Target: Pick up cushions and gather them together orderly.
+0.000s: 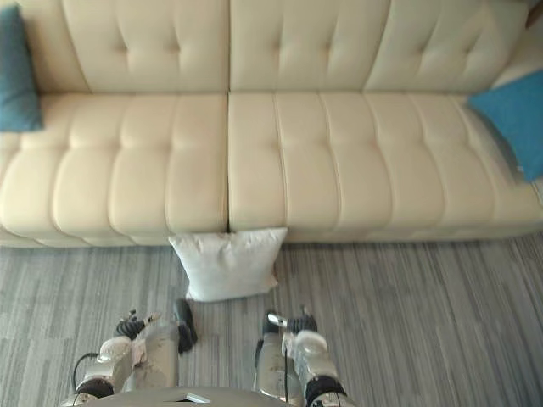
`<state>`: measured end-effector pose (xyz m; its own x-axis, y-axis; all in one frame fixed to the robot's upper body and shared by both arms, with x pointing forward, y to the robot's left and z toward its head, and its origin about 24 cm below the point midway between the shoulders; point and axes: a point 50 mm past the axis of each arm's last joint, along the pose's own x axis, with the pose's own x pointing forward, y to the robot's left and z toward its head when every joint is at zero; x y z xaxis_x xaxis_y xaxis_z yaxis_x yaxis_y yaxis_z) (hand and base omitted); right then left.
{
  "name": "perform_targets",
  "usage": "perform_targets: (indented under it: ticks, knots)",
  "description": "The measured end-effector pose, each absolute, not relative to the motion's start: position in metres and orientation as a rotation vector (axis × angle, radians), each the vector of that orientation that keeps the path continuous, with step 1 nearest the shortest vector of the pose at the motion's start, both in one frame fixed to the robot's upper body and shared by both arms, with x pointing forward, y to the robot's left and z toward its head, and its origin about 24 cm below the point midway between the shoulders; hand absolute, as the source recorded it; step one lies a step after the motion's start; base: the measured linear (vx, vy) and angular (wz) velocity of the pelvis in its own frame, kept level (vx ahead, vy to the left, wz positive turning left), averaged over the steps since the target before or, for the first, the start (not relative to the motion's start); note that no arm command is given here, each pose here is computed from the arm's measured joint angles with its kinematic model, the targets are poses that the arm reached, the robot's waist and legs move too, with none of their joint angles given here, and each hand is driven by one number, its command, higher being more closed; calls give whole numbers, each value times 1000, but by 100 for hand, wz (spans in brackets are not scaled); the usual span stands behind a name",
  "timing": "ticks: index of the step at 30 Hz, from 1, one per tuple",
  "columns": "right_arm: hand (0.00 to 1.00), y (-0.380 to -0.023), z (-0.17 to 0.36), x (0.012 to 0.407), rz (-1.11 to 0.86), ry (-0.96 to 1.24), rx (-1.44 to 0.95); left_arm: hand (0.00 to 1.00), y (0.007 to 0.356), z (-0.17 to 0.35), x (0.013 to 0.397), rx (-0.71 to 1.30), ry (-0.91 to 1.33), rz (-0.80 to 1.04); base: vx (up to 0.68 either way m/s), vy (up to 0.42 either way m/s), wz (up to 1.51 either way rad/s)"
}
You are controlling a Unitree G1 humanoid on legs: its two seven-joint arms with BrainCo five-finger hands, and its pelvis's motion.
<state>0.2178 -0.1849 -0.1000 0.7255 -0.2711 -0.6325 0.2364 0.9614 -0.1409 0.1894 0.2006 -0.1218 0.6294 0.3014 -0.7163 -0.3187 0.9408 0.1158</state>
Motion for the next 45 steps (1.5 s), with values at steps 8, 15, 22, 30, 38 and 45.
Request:
perform_targets:
  ticks: [8, 15, 22, 30, 38, 45]
  knots:
    - [0, -180, -7, 312, -284, 321, -73, 0, 214, -42, 285, -116, 429, 420, -124, 53, -26]
    - [0, -203, 124, 368, -380, -110, -103, 0, 239, 41, 337, -175, 134, 457, -65, -5, 6]
    - [0, -205, 200, 381, -431, -332, -17, 0, 238, 114, 365, -143, -103, 420, -19, -28, 22]
    - [100, -183, 261, 387, -424, -492, 20, 0, 218, 186, 382, -117, -313, 378, -33, -22, 20]
    - [100, -164, 295, 384, -437, -587, 43, 0, 182, 247, 388, -33, -488, 294, -31, -14, 15]
    - [100, -140, 304, 372, -420, -648, 126, 100, 164, 272, 378, -59, -603, 282, -39, -18, 6]
